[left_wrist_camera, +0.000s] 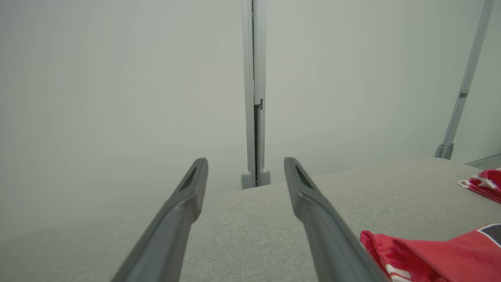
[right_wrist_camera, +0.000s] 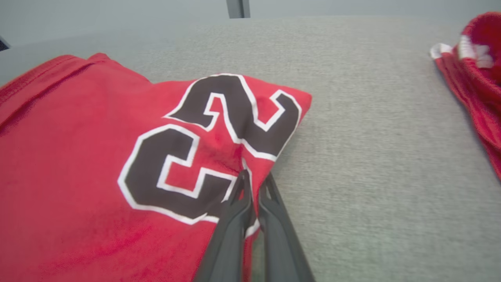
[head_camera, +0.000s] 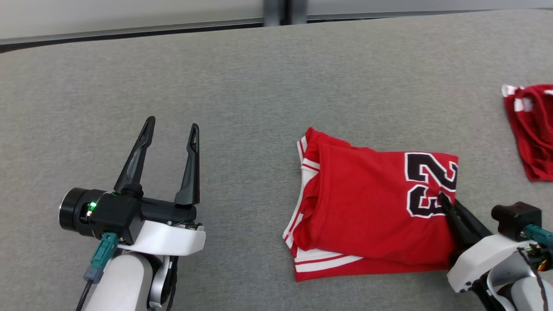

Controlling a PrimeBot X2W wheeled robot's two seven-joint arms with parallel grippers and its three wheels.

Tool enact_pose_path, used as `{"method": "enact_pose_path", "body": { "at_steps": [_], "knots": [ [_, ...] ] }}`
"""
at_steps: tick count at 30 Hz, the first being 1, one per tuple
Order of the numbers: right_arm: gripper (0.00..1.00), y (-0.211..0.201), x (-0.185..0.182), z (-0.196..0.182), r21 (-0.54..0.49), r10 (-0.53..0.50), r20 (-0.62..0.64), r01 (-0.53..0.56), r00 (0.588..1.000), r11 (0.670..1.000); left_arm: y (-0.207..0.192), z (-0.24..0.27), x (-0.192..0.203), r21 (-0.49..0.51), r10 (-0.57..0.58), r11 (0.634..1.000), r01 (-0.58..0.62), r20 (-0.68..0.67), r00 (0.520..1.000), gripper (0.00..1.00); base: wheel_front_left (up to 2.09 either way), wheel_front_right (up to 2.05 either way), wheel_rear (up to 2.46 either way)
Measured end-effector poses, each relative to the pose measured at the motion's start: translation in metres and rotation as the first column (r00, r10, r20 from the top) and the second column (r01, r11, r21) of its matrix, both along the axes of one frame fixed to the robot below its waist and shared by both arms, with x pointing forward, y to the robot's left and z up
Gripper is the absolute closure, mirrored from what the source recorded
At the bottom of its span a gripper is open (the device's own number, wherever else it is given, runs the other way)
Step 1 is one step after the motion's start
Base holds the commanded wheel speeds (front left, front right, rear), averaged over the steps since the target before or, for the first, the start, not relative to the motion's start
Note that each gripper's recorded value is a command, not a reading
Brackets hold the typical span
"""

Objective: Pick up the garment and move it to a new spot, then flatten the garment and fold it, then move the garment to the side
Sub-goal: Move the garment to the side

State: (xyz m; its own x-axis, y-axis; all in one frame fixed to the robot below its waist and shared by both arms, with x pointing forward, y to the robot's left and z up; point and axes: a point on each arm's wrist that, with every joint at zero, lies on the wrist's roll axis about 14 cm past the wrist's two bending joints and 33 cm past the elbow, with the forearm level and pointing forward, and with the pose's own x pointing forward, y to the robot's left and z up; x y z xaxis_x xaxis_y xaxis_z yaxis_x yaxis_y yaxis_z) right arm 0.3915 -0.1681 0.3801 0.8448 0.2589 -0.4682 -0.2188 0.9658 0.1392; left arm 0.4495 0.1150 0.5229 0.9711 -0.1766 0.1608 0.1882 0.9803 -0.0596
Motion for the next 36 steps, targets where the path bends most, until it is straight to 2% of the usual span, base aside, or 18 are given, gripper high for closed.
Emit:
{"method": "enact_pose_path", "body": {
  "at_steps": [5,10,15,19,27,32,34,35,36],
  "knots": [
    [1.0,-0.062,-0.005,0.021,-0.076,-0.131,0.06,0.135,0.99,0.988,-0.046,0.005,0.013,-0.008,-0.136,0.991,0.136,0.016,0.991,0.0,0.0,0.0,0.0],
    [1.0,-0.1,0.003,0.041,-0.128,-0.19,0.121,0.205,0.974,0.97,-0.076,0.01,0.025,-0.017,-0.223,0.974,0.224,0.037,0.974,0.0,0.0,0.0,0.0],
    [1.0,-0.139,0.033,0.057,-0.183,-0.237,0.172,0.267,0.956,0.946,-0.089,0.002,0.039,-0.015,-0.261,0.965,0.262,0.034,0.965,0.0,0.0,0.0,0.0],
    [1.0,-0.162,0.066,0.071,-0.169,-0.285,0.226,0.326,0.931,0.93,-0.094,-0.006,0.05,-0.019,-0.278,0.96,0.278,0.029,0.96,0.0,0.0,0.0,0.0],
    [1.0,-0.248,0.092,0.078,-0.239,-0.425,0.275,0.489,0.862,0.839,-0.104,-0.025,0.062,-0.019,-0.327,0.945,0.327,0.012,0.945,0.0,0.0,0.0,0.0],
    [1.0,-0.286,0.092,0.058,-0.292,-0.499,0.245,0.554,0.832,0.78,-0.103,-0.039,0.067,-0.016,-0.335,0.942,0.335,-0.01,0.942,0.0,0.0,0.0,0.0],
    [0.27,-0.29,0.094,0.044,-0.296,-0.518,0.226,0.565,0.825,0.77,-0.101,-0.046,0.069,-0.014,-0.333,0.943,0.333,-0.021,0.943,0.0,0.0,0.0,0.0],
    [0.0,-0.292,0.096,0.04,-0.305,-0.522,0.223,0.568,0.823,0.765,-0.1,-0.049,0.07,-0.012,-0.332,0.943,0.331,-0.026,0.943,0.0,0.0,0.0,0.0],
    [0.0,-0.294,0.099,0.039,-0.299,-0.529,0.236,0.579,0.815,0.758,-0.099,-0.053,0.072,-0.009,-0.33,0.944,0.33,-0.032,0.944,0.0,0.0,0.0,0.0]
  ]
}}
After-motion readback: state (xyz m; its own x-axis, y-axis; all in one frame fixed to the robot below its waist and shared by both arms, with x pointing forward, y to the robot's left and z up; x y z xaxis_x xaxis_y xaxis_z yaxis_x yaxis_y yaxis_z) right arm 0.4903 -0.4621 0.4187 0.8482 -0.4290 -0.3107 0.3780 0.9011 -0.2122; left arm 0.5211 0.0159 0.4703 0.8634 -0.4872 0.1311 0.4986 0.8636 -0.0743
